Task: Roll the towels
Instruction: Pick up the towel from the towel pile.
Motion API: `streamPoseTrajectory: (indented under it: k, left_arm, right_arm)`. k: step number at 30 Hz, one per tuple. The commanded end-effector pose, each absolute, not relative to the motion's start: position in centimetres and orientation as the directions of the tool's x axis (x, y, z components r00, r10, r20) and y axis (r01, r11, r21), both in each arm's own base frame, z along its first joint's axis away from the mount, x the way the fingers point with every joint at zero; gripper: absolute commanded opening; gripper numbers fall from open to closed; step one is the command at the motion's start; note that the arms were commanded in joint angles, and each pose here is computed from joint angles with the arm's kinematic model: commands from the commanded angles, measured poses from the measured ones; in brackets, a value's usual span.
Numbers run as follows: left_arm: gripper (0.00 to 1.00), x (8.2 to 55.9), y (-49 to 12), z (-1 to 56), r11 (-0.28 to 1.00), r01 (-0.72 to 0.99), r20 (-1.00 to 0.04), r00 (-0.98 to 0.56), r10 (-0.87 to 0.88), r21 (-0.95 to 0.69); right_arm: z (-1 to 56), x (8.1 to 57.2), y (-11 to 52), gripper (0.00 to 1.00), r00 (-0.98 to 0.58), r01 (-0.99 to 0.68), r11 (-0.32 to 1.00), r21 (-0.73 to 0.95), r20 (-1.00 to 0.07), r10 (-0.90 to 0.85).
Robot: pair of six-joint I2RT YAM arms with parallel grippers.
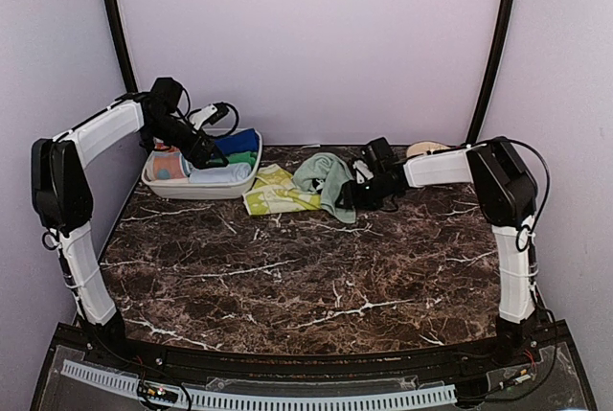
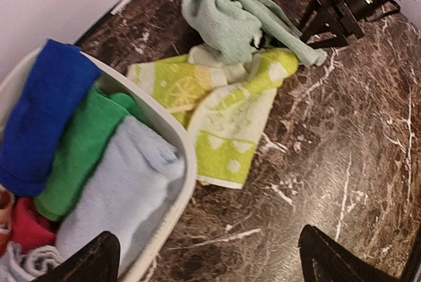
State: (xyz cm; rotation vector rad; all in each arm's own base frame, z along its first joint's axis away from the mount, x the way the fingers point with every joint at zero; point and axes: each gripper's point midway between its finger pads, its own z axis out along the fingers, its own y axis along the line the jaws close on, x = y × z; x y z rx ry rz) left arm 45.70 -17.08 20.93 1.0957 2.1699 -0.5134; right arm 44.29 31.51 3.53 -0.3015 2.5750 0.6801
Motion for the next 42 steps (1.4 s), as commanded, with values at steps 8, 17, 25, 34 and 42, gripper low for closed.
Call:
streamPoseTrajectory:
  k: [8, 17, 25, 34, 42]
  left_arm:
    - [0.92, 39.6, -17.5, 17.8, 0.538, 0.832, -0.620, -0.497, 0.608, -0.139]
    - [0.87, 37.9, -17.8, 18.3, 0.525, 0.834, -0.623, -0.505, 0.597, -0.172]
    - [0.88, 37.1, -18.9, 19.3, 0.501, 0.849, -0.640, -0.481, 0.600, -0.168]
    - [0.92, 36.7, -20.5, 20.8, 0.462, 0.869, -0.671, -0.449, 0.590, -0.176]
    - [0.95, 35.0, -23.1, 22.9, 0.371, 0.896, -0.721, -0.425, 0.547, -0.246]
  right_arm:
    - [11.5, 45.0, 32.7, 0.00, -0.836, -0.341, 0.834, 0.434, -0.545, -0.058]
    - [27.8, 45.7, 29.0, 0.00, -0.680, -0.402, 0.838, 0.370, -0.733, -0.002]
    - [35.9, 43.2, 24.8, 0.00, -0.576, -0.399, 0.846, 0.353, -0.815, 0.069]
    - [45.0, 39.2, 21.0, 0.00, -0.446, -0.428, 0.816, 0.388, -0.876, 0.183]
    - [44.1, 36.2, 25.4, 0.00, -0.509, -0.507, 0.664, 0.549, -0.813, 0.283]
